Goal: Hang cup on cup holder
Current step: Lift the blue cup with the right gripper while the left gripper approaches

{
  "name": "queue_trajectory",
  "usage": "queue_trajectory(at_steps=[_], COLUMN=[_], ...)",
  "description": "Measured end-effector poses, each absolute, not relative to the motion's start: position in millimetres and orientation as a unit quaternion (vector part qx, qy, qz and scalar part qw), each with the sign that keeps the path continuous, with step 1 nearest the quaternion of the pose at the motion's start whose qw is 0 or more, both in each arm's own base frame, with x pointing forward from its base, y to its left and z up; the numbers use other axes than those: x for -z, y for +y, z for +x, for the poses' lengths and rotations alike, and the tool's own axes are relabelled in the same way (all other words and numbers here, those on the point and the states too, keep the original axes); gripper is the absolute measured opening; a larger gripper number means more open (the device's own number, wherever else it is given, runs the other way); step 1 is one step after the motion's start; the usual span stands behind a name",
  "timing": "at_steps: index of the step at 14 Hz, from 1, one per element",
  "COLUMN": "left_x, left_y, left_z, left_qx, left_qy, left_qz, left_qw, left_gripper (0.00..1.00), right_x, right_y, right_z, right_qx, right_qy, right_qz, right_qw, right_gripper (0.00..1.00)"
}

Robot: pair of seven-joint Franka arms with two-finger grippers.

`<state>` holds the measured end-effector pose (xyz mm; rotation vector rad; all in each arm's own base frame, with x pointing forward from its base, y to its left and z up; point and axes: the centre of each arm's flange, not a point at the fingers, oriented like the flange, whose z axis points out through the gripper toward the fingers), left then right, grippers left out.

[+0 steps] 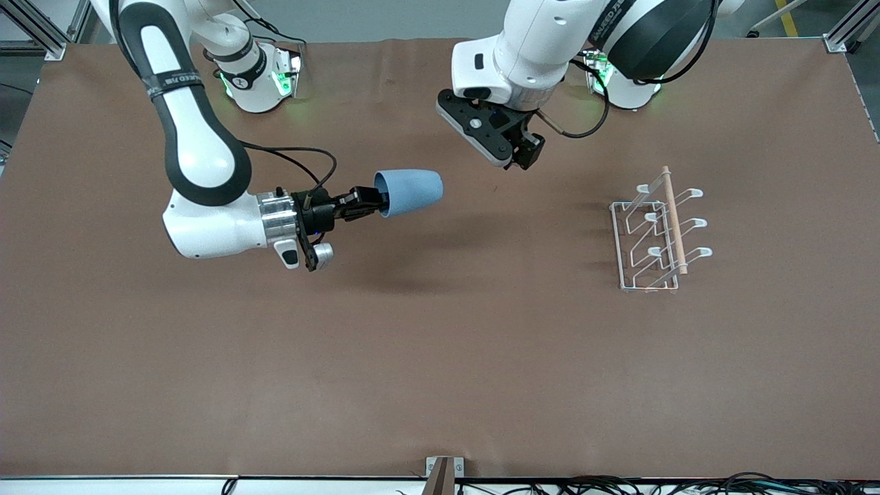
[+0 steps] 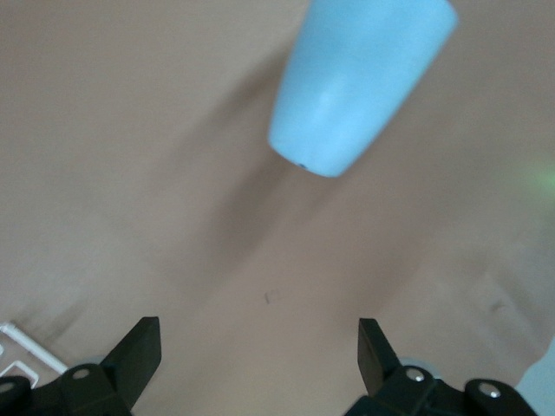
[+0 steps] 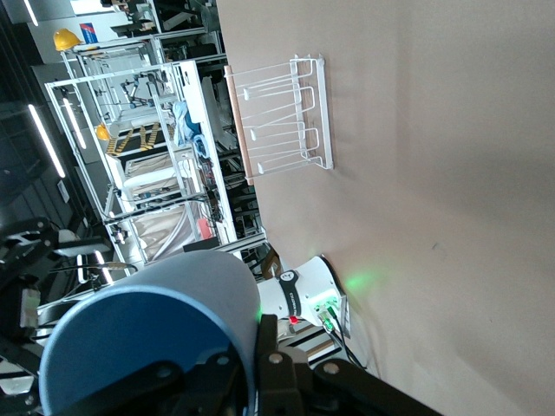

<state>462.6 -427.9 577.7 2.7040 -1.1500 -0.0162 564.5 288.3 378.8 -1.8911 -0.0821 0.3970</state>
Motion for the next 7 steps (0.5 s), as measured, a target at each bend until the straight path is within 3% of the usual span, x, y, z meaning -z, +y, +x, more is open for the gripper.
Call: queue_trajectory(at_steps=[7], left_x=[-571.4], left_y=[-464.5], left_z=[469.1], left_qx=[-0.067], left_qy=[-0.415], left_qz=[0.896], left_qw=[0.145], left_gripper=[1.00], right_x=[-370.9], right_y=[292.2], right_z=[565.7], right_qx=[-0.174], right_qy=[-0.027], right_qz=[-0.798], right_qw=[0.577], right_gripper=[0.05])
